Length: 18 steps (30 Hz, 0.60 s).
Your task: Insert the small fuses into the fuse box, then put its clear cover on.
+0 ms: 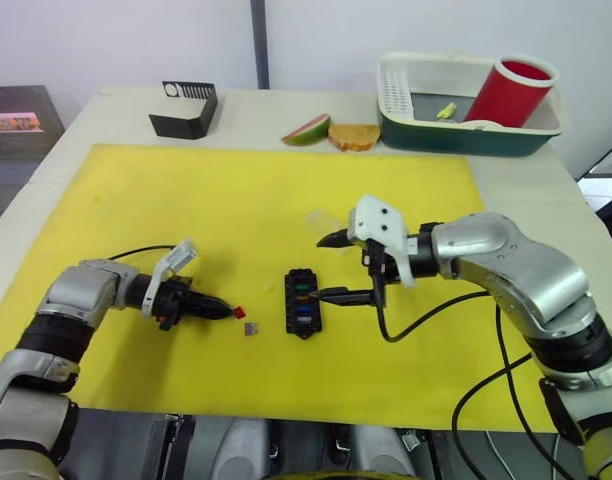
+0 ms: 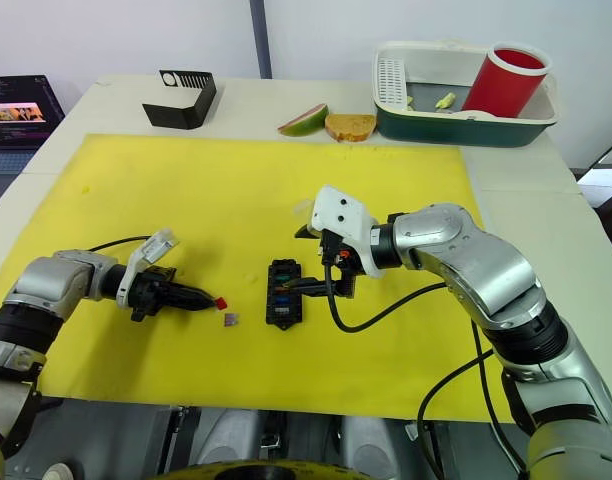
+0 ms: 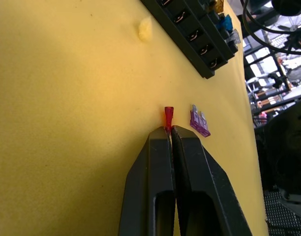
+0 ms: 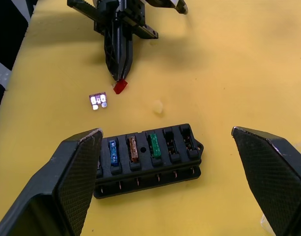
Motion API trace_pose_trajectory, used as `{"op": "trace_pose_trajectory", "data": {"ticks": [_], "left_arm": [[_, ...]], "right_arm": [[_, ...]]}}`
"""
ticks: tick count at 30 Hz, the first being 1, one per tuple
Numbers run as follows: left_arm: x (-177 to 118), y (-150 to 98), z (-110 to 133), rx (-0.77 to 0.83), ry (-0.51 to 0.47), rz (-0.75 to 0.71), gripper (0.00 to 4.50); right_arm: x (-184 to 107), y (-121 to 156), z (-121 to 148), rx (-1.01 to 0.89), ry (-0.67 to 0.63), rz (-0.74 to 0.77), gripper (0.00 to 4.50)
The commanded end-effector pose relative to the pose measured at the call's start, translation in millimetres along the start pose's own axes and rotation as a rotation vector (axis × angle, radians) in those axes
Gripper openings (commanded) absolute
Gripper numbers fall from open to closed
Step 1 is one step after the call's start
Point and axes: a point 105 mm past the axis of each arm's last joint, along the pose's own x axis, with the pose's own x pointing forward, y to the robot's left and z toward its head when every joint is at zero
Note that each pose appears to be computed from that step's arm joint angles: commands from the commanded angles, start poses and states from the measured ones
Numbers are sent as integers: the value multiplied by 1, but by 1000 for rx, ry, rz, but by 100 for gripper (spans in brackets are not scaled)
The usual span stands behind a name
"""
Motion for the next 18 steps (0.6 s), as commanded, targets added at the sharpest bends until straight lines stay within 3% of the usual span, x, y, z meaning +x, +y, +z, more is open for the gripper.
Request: {"op": "trace_pose_trajectory", "data": {"ticks": [1,10,18], "left_arm": [[3,2,-7,-26,4,13,1],[-5,-11,15,-4,-90,0,1],[-20,-61,74,138,-286,-53,1]], "right_arm": [[-1,1,10,-49,-19,-1,450],[-5,2,12,-1,-47,4,450],[-25,4,22,232,-157,40,450]]}}
